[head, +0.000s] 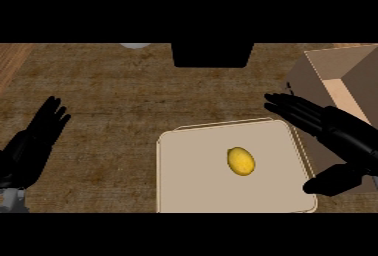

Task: Pick the lemon from the tray and place it in the cardboard box

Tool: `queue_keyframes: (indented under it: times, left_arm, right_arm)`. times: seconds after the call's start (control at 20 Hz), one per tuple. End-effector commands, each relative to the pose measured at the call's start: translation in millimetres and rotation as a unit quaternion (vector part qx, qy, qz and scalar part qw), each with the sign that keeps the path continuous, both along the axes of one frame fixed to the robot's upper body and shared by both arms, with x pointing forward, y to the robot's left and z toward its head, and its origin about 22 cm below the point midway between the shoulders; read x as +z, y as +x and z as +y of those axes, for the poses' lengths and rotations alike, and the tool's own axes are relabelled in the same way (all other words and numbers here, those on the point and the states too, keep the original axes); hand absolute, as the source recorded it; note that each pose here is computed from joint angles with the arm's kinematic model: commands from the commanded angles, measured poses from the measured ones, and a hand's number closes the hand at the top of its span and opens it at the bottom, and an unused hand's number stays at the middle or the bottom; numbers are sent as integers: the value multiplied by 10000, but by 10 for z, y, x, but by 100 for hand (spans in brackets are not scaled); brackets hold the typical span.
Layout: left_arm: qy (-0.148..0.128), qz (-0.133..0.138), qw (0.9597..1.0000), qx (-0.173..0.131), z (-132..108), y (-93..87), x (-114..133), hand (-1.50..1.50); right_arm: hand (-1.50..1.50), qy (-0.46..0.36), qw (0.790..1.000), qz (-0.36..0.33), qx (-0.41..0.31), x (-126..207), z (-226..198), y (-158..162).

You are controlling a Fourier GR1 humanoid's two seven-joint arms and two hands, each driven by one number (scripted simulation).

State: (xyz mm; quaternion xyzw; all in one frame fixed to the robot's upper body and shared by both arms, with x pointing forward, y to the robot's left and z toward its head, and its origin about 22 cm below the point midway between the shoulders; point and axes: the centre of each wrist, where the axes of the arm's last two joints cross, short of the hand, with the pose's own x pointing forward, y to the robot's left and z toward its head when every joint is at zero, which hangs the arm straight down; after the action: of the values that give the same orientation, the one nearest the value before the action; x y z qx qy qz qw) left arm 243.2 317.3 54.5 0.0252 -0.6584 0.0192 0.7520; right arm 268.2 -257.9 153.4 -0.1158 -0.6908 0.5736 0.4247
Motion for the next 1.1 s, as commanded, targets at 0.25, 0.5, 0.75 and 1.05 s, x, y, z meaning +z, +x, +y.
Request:
queue_keyframes:
  times: [0.25,0.5,0.75,1.05]
  left_arm:
    - [-12,-100,9999,-37,17,63,-22,0]
    - [-18,-73,10000,-15,-70,104,-111,0]
    - [12,5,10000,82,49,111,35,0]
    - [-61,-4,10000,-32,54,19,-27,0]
  right_arm:
    - [-150,-1866,9801,578,-350,24,746,-113]
    - [-150,-2047,9715,1088,-489,55,954,-123]
    - [-150,-2299,9620,1341,-616,-76,988,72]
    - [-150,-2461,9580,1344,-594,15,942,142]
